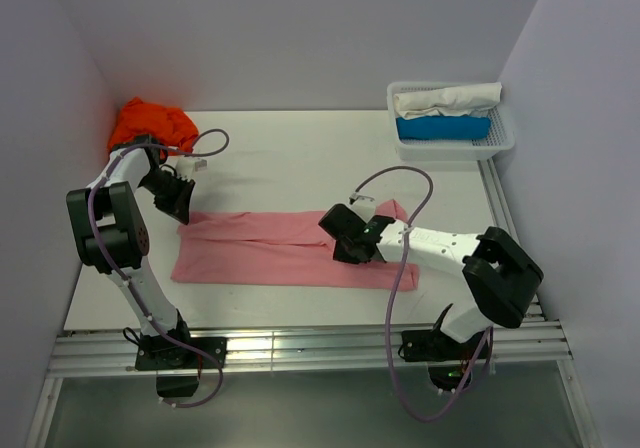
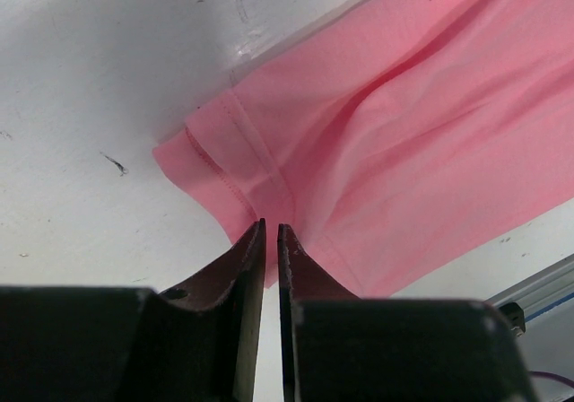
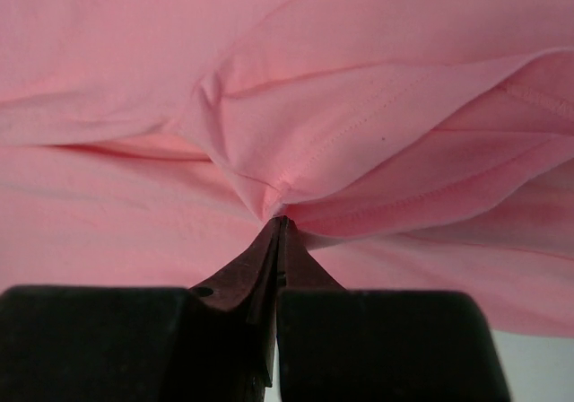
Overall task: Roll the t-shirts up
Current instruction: Fold the tshirt
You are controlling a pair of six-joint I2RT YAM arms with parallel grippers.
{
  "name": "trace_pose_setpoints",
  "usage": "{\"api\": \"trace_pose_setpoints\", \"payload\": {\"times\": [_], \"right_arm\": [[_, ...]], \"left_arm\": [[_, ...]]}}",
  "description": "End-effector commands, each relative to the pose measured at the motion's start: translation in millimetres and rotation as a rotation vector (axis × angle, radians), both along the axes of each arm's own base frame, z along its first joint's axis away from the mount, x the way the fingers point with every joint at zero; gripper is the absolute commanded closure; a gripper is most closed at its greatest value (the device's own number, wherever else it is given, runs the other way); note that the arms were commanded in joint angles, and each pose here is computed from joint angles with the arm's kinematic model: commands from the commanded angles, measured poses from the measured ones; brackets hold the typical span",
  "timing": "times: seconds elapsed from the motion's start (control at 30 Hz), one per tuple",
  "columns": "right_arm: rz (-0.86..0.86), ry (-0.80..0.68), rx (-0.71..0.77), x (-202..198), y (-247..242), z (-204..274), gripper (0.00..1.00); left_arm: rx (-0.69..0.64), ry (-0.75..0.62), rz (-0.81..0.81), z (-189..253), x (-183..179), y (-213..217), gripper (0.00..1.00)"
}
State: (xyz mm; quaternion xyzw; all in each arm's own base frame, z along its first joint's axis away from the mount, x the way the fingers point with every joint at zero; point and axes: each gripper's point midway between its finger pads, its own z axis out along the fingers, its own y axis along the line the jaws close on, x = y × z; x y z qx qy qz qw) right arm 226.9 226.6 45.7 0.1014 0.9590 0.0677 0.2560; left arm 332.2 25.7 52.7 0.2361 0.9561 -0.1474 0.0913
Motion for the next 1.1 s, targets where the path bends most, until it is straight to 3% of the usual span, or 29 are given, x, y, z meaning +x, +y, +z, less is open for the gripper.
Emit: {"api": "trace_pose_setpoints", "payload": {"times": [0.0, 0.2, 0.6, 0.83, 0.97, 1.07], "right_arm": [[-0.042, -0.040, 0.035, -3.8, 4.5, 6.0, 1.00], [-0.029, -0.033, 0.037, -13.7, 11.5, 1.8, 1.00], [0.016, -0.036, 0.049, -27.1, 24.4, 8.7, 0.89], [0.009, -0.072, 0.056, -30.6, 22.3, 23.4, 0.80], [-0.047, -0.127, -0.005, -19.5, 1.9, 44.6, 0.64], [-0.074, -0.142, -0.044, -4.8, -12.0, 50.6, 0.57]], "left_arm": [[0.003, -0.026, -0.014, 10.6, -1.8, -0.2, 0.84], [0.007, -0.023, -0.012, 9.5, -1.7, 0.5, 0.84], [0.008, -0.015, -0.009, 6.6, -0.8, 1.2, 0.84], [0.008, -0.020, -0.009, 8.0, -1.3, 0.8, 0.82], [-0.002, -0.052, -0.001, 18.7, 4.1, -1.2, 0.76], [-0.007, -0.082, 0.005, 28.3, 10.4, -1.9, 0.70]]}}
